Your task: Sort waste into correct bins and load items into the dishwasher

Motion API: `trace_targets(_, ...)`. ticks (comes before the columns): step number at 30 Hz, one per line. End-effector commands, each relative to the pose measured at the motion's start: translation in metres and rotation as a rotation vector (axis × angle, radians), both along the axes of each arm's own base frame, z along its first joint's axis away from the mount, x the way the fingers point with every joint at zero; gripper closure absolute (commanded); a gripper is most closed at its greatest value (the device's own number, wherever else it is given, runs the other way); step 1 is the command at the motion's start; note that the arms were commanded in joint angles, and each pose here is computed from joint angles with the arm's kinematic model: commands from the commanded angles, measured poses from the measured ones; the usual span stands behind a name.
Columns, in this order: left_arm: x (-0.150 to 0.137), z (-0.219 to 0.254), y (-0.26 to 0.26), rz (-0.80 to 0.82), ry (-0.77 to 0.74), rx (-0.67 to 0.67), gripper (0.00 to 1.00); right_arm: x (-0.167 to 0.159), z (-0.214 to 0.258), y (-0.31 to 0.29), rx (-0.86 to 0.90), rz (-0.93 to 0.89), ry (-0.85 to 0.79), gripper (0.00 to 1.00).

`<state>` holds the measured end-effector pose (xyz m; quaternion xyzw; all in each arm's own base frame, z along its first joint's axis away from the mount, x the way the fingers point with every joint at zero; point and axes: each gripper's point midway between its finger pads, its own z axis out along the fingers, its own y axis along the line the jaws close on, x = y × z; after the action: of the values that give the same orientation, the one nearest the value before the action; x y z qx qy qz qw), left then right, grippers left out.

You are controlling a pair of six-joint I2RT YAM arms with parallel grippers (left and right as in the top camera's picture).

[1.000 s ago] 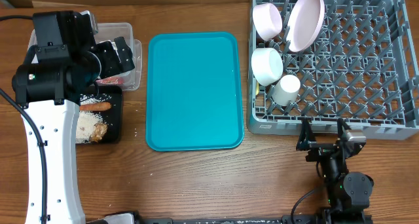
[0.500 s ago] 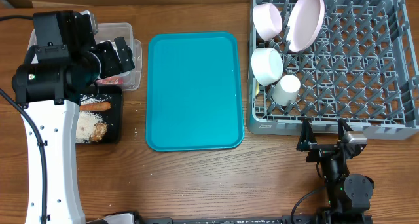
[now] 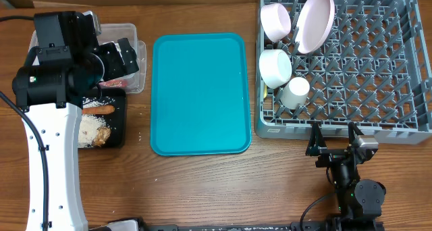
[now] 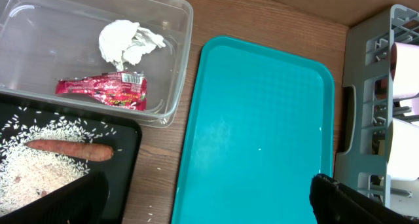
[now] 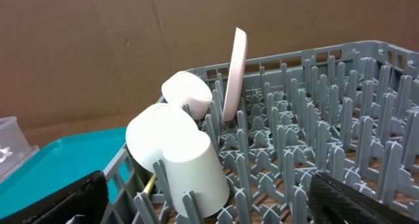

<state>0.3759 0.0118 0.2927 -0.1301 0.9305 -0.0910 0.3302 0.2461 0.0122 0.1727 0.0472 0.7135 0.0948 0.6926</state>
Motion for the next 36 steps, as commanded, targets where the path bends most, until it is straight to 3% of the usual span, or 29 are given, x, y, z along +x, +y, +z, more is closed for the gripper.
trace_targets(1,0.002,0.001,0.001,-0.012,-0.006,0.015,0.0,0.0,-0.002,0.001,0.0,0.003,-0.002,0.0)
trace_targets(8,-0.018,0.027,0.01,0.032,-0.09,0.103,0.0,0.0,-0.002,0.001,0.0,0.003,-0.002,0.0)
trace_targets(13,-0.035,0.046,0.0,-0.009,-0.341,0.146,0.0,0.0,-0.002,0.001,0.0,0.003,-0.002,0.0)
trace_targets(26,-0.119,-0.042,-0.016,-0.036,-0.73,0.148,0.0,0.0,-0.002,0.001,0.0,0.003,-0.002,0.0)
trace_targets(36,-0.135,-0.081,-0.015,-0.006,-0.91,0.165,0.0,0.0,-0.002,0.001,0.0,0.003,-0.002,0.0)
